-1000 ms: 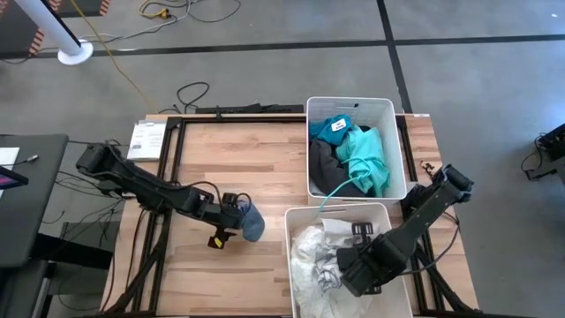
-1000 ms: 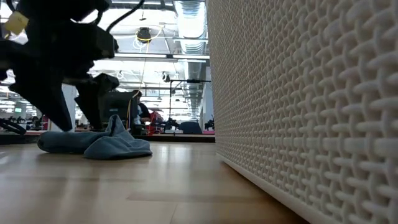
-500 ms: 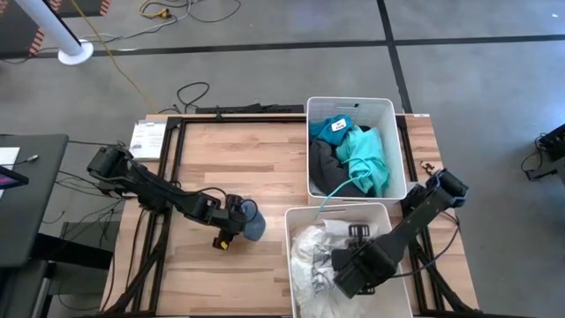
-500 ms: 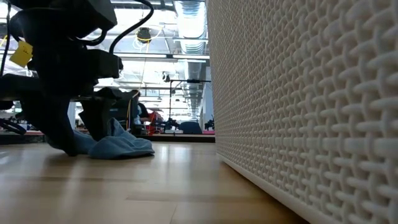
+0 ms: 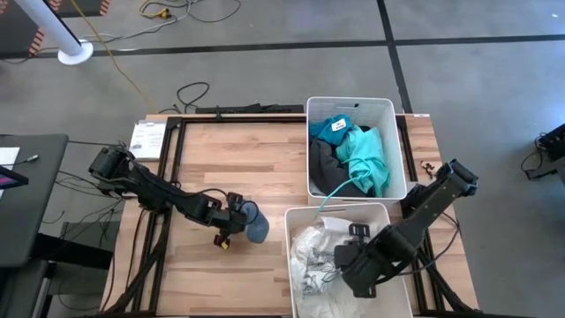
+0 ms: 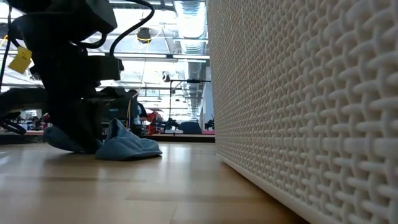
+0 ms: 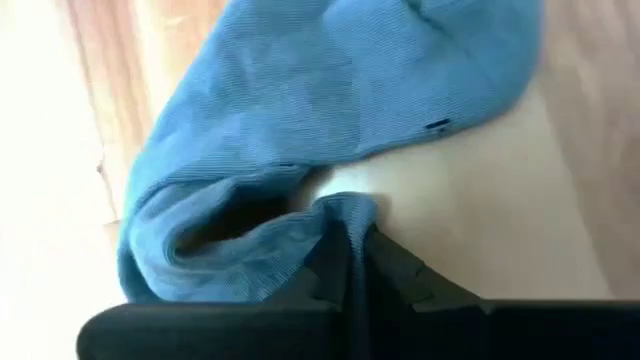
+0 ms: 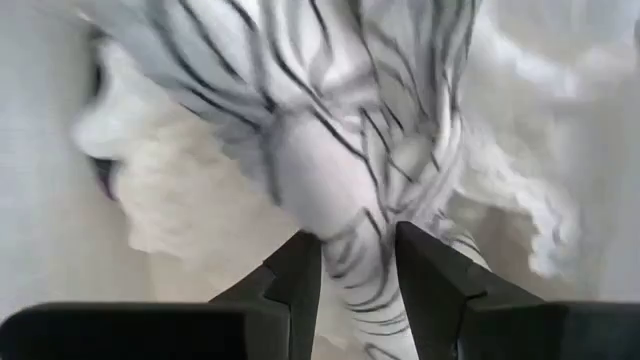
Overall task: Sort clothes
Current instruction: Put the white and black shirts into the bottom white laundry bin, then put the blue sock into the top white laundry bin
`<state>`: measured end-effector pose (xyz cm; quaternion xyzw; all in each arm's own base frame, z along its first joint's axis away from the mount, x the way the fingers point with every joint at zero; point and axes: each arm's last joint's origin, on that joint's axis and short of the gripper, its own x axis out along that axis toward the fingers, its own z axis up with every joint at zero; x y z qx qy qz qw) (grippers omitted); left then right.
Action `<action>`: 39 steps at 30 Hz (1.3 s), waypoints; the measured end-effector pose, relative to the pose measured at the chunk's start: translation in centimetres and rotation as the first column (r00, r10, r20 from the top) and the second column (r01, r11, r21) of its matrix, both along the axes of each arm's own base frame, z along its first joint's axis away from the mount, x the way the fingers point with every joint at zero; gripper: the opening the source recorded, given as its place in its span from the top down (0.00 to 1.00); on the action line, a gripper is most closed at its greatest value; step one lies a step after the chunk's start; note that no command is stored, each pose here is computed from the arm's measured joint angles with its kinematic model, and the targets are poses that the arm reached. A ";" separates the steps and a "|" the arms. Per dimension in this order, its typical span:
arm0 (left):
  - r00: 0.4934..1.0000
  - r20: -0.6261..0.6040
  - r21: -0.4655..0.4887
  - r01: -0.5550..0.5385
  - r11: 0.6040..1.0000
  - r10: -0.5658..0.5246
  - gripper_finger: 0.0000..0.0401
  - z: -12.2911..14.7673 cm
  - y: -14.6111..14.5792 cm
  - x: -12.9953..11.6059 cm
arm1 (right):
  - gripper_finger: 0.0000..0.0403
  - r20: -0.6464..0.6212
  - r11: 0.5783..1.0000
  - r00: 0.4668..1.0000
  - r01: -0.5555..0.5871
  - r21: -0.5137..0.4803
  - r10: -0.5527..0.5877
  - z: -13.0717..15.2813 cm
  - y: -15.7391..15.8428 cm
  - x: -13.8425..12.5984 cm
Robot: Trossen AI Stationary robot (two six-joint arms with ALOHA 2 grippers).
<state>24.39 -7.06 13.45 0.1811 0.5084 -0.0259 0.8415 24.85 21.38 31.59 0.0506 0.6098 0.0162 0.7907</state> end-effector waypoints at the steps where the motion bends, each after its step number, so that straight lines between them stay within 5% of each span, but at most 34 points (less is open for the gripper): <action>1: 1.000 0.001 0.011 0.000 1.000 0.000 0.97 0.0 0.0 0.0 | 0.65 0.023 1.000 1.000 -0.010 0.011 0.010 0.3 0.1 -0.1; 15: 0.997 0.036 0.086 0.062 0.994 -0.065 0.99 2.1 -0.3 1.6 | 0.65 0.327 0.993 0.938 -0.098 -0.069 0.115 3.1 0.0 -0.3; 26: 0.987 0.127 0.199 0.070 0.977 -0.096 1.00 8.7 -0.4 2.2 | 0.65 0.518 0.962 0.824 -0.113 -0.250 0.232 4.2 -2.0 3.4; 33: 0.924 0.370 0.162 0.035 0.986 -0.093 1.00 15.4 0.4 -0.4 | 0.65 0.571 0.958 0.792 -0.055 -0.281 0.213 4.8 -4.8 5.9; 39: 0.811 0.579 0.099 0.038 0.994 -0.089 1.00 20.2 1.1 -3.6 | 0.62 0.616 0.949 0.759 -0.006 -0.317 0.211 5.2 -7.1 7.9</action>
